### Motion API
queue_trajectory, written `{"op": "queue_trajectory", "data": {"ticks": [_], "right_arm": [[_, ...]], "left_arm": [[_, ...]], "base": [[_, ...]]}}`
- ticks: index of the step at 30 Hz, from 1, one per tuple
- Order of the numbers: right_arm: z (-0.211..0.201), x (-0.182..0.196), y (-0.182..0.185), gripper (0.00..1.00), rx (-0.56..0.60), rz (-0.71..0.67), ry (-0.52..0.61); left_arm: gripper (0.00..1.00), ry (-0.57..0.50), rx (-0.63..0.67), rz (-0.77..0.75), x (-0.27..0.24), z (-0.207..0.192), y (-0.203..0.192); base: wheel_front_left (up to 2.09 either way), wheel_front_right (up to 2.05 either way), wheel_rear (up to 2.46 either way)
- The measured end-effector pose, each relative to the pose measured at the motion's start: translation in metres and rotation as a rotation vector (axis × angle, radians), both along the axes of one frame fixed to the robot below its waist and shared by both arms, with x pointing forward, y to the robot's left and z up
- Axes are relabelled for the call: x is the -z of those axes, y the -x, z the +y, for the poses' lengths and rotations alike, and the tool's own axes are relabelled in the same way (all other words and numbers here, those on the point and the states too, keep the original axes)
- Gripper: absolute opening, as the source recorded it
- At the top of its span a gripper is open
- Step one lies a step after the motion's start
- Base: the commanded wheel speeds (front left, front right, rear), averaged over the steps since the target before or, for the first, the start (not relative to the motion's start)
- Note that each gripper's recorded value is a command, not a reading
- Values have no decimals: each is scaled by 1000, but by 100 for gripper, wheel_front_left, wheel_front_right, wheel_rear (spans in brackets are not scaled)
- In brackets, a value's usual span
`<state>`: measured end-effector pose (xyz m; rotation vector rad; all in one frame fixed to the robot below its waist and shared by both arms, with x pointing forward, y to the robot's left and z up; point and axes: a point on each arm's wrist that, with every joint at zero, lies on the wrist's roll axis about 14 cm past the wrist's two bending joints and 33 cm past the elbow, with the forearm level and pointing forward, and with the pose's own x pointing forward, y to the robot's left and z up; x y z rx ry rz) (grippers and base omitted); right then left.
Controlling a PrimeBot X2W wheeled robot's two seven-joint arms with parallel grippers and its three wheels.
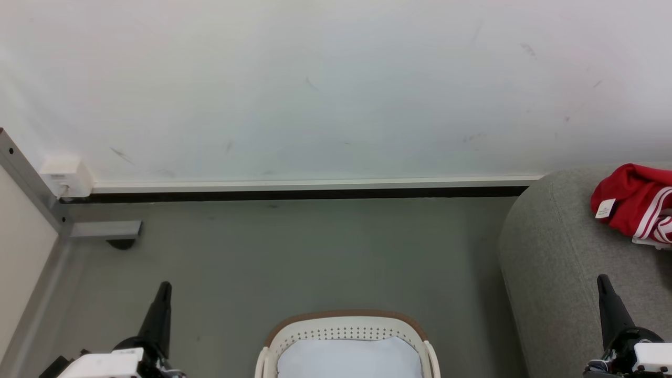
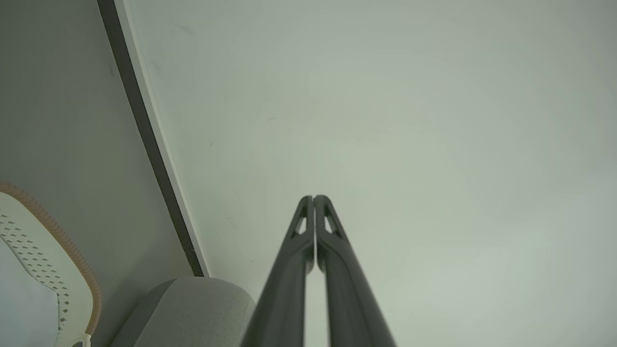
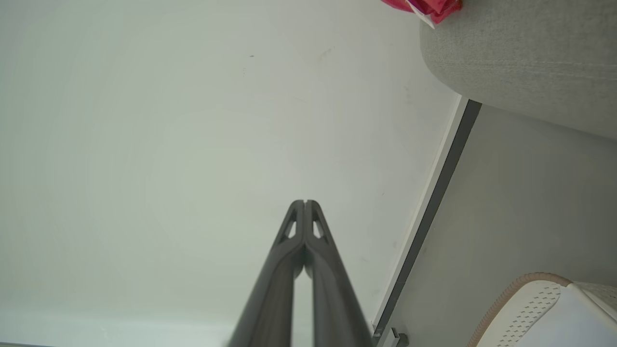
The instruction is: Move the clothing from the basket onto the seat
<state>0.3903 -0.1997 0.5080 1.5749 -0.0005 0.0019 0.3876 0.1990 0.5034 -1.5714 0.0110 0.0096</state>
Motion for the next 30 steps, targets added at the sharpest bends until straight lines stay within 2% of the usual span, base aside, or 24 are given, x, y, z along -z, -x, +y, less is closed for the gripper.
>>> {"op": "queue_trajectory", "data": {"ticks": [30], "right_arm": [[0,0,0,0,0,0,0]], "left_arm": [[0,0,0,0,0,0,0]], "base": [[0,0,0]]}}
